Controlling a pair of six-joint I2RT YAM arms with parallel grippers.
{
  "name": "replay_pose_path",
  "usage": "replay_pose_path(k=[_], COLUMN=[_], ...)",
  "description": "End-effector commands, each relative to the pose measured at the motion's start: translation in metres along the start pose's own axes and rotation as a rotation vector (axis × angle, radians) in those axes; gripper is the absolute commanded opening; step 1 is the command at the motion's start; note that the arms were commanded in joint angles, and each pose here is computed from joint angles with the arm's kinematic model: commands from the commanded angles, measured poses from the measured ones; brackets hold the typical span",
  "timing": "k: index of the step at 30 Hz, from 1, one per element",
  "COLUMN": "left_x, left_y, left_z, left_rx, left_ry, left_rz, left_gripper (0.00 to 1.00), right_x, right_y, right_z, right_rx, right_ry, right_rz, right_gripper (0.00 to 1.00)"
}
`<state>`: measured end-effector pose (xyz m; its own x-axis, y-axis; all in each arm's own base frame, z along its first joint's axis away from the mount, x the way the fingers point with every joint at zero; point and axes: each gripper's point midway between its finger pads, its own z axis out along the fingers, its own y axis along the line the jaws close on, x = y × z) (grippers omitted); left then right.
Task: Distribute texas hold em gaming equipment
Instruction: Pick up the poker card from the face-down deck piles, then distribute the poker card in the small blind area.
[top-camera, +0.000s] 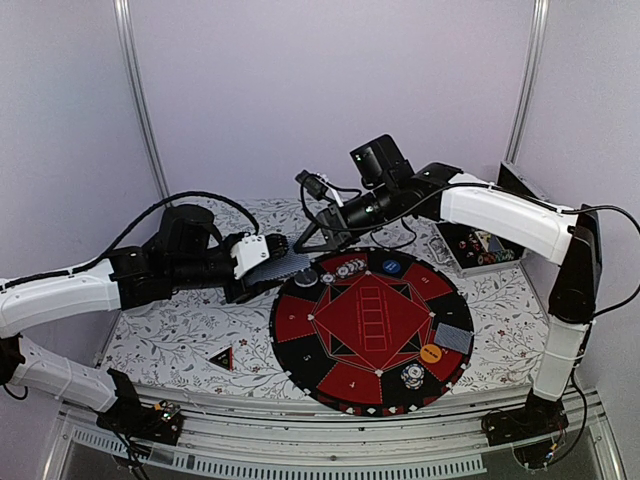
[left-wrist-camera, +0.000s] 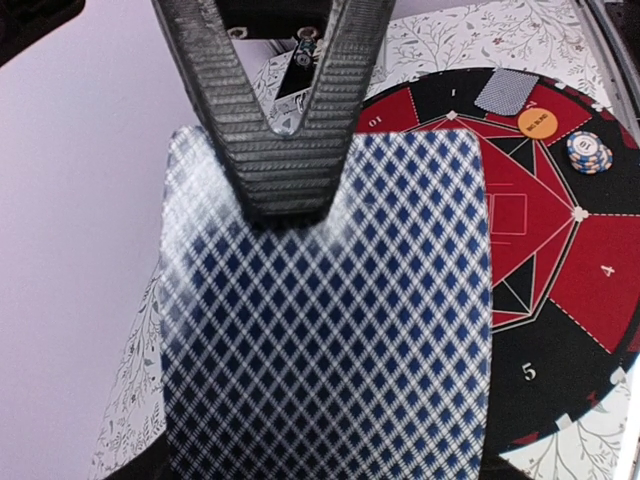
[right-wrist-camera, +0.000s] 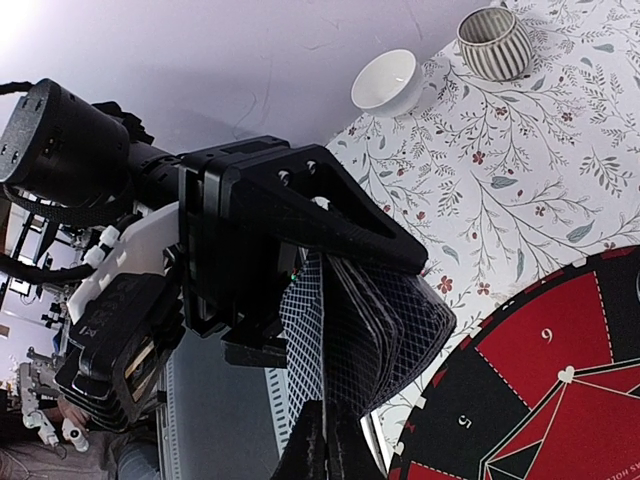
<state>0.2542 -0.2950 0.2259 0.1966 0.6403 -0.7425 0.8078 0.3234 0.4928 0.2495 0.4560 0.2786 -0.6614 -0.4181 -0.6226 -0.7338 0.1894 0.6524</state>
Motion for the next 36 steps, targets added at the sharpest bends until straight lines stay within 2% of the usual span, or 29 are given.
replay_pose_path(k=[1, 8, 20, 24, 27, 29, 31, 33, 36], left_x=[-0.004, -0.005, -0.004, -0.004, -0.005, -0.006, -0.007, -0.009, -0.008], left_y=[0.003, 0.003, 0.004, 0.004, 0.004, 0.005, 0.004, 0.005, 0.005], left_z=[-0.002, -0.004, -0.003, -0.004, -0.005, -0.006, -0.007, -0.008, -0.008], left_rx=[-0.011, -0.011, -0.015, -0.018, -0.018, -0.019, -0.017, -0.018, -0.019], left_ry=[-0.022, -0.029, -0.023, -0.025, -0.026, -0.030, -0.036, -0.041, -0.038], left_rz=[-0.014, -0.014, -0.011, -0.010, -0.010, -0.009, -0.007, -0.007, -0.007], left_gripper=[0.64, 0.64, 0.64, 0.64, 0.64, 0.64, 0.64, 0.64, 0.64], right_x=[-0.013, -0.023, -0.026, -0.034, -0.038, -0.028, -0.011, 0.016, 0.056], right_y=[0.011, 0.010, 0.016, 0.014, -0.016, -0.054, -0.104, -0.151, -0.205], right_z=[-0.003, -0.032, -0.057, -0.081, -0.122, -0.159, -0.197, -0.218, -0.227], right_rx=[-0.017, 0.022, 0.025, 0.063, 0.208, 0.345, 0.559, 0.719, 0.797], right_ry=[-0.025, -0.075, -0.097, -0.127, -0.162, -0.165, -0.146, -0.058, 0.086], right_rz=[-0.039, -0.062, -0.095, -0.098, -0.055, 0.025, 0.104, 0.141, 0.151], right_gripper=[0.03, 0.02, 0.02, 0.02, 0.02, 0.02, 0.02, 0.02, 0.02])
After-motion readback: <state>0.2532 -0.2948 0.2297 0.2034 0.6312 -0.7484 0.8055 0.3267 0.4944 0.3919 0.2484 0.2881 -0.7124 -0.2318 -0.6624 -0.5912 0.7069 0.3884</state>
